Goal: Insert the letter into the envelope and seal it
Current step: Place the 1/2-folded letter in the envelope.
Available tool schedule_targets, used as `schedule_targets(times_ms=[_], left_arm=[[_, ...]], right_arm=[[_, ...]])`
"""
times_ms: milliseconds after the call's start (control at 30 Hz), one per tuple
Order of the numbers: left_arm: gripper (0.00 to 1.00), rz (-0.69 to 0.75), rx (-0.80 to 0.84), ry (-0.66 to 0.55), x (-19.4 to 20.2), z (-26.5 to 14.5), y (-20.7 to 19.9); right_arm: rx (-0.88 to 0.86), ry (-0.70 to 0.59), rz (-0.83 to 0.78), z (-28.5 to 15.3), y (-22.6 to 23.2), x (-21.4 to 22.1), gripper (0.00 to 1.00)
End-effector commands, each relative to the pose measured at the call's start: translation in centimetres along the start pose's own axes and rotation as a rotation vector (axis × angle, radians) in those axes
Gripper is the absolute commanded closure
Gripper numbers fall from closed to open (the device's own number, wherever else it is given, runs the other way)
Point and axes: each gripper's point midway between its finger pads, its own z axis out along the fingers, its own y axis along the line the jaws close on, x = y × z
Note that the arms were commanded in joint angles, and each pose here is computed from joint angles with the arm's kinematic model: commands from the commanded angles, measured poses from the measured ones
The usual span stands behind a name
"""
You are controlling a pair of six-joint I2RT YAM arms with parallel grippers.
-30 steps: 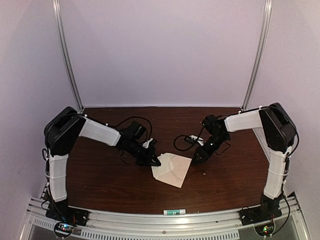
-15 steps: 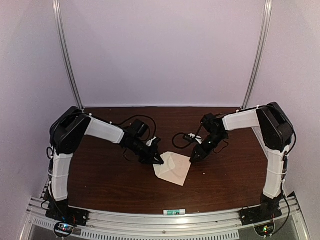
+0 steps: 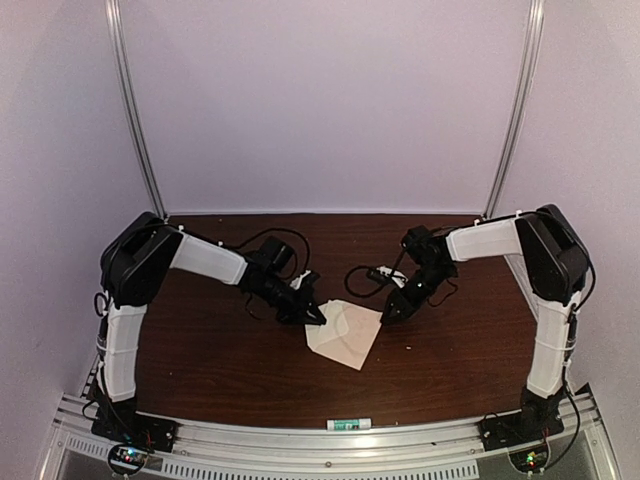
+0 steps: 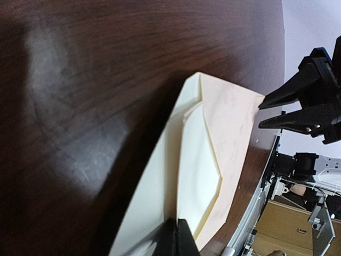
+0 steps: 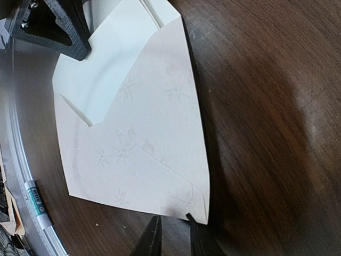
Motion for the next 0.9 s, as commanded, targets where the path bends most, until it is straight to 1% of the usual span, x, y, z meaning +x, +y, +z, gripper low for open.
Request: schedule_targets(times_ms=[0, 100, 300, 433, 533, 867], left_arm=[[1.0, 0.045, 0.04, -0.083, -0.9, -1.7, -2.2], [1.0, 0.026, 0.046, -0.106, -1.0, -1.9, -2.3], [1.0, 0.011, 0.046, -0.131, -1.4, -1.6, -1.9], [1.0, -0.003, 0.038, -0.128, -1.1, -1.5, -1.4], [1.0, -0.007, 0.037, -0.121, -1.0, -1.3, -1.2], [1.0, -0.003, 0.016, -0.09, -0.7, -1.0, -0.5]], right_arm=[[0.048, -0.032, -0.052, -1.7, 0.8, -0.6, 0.79], [0.015, -0.038, -0.1, -1.4, 2.5, -1.0, 0.79], [-0.076, 0.033, -0.181, 1.7, 5.9, -0.2, 0.8], [-0.126, 0.059, -0.254, 2.8, 8.7, 0.4, 0.8], [-0.125, 0.078, -0.261, 3.4, 8.9, 0.9, 0.8], [-0.129, 0.196, -0.226, 5.4, 7.6, 4.5, 0.82]])
